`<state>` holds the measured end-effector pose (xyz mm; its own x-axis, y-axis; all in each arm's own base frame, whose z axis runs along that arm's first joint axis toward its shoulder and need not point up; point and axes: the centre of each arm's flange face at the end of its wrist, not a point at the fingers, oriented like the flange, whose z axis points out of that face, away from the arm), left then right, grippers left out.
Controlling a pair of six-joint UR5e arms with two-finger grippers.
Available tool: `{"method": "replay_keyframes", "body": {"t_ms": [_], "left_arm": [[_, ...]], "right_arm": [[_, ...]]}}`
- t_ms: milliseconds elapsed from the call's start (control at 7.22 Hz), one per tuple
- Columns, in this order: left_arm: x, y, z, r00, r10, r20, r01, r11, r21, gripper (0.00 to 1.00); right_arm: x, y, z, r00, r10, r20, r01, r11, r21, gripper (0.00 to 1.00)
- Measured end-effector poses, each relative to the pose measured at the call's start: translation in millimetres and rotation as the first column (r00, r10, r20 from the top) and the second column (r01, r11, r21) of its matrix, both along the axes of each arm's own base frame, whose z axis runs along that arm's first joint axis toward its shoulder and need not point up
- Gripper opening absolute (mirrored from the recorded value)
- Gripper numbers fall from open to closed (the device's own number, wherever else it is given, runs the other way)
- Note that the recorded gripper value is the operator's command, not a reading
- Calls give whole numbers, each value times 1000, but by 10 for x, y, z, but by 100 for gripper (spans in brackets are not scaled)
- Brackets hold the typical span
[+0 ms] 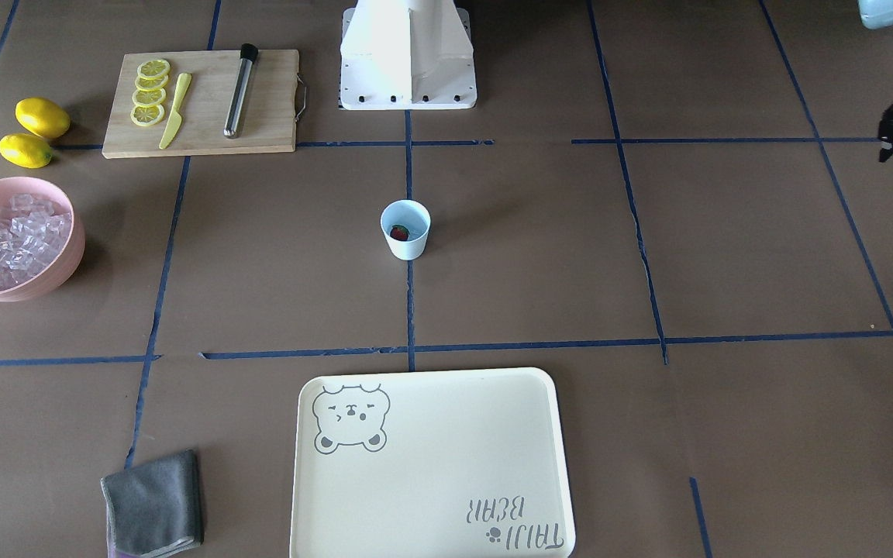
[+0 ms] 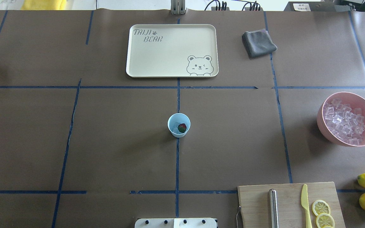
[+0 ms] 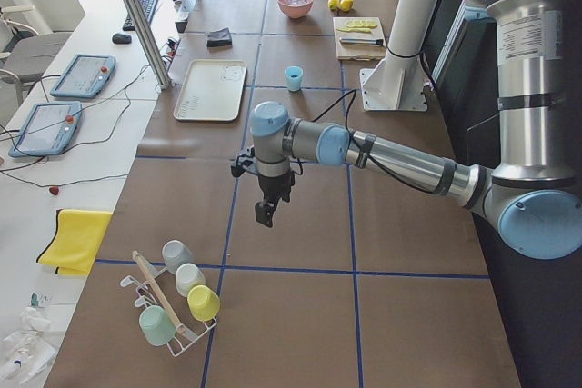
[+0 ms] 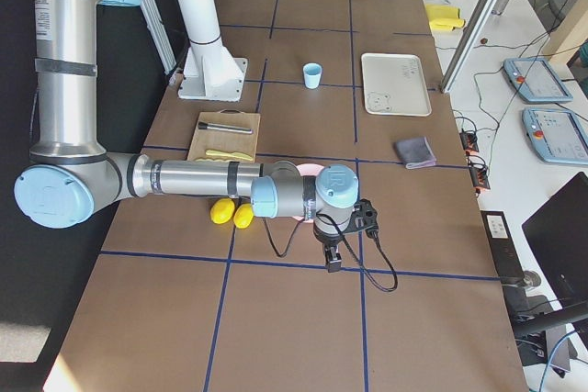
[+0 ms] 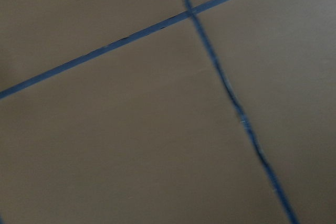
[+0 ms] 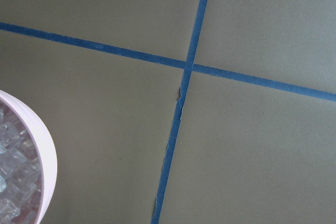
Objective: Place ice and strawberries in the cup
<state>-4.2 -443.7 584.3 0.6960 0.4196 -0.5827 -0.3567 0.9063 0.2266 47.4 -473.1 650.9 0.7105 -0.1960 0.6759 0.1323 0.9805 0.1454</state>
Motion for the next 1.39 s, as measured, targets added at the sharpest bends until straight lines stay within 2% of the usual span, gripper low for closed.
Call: {"method": "replay_keyframes", "body": {"t_ms": [139, 277, 554, 693, 970, 1385], "left_arm": [[-296, 20, 508, 997, 0, -78, -5, 998, -65, 100], [-415, 79, 752, 993, -14, -119, -1, 992, -124, 100], [-480, 159, 839, 989, -54, -136, 26, 978, -205, 100], [-489, 170, 760, 987, -101, -126, 69, 969, -237, 100], [-507, 227, 550, 982, -149, -117, 118, 964, -237, 100], [-512, 375, 345, 979, -165, -118, 139, 969, -205, 100]], "right_arm": [[8, -5, -5, 1000, 3, 4, -3, 1000, -8, 100], [10, -11, -11, 1000, 5, 5, -4, 1000, -9, 100], [13, -9, -16, 1000, 6, 5, -6, 1000, -10, 100], [14, -2, -15, 1000, 7, 4, -7, 1000, -11, 100], [30, 64, 39, 1000, 4, -15, -4, 1000, -7, 100], [56, 100, 48, 999, 3, -48, -3, 1000, 2, 100]]}}
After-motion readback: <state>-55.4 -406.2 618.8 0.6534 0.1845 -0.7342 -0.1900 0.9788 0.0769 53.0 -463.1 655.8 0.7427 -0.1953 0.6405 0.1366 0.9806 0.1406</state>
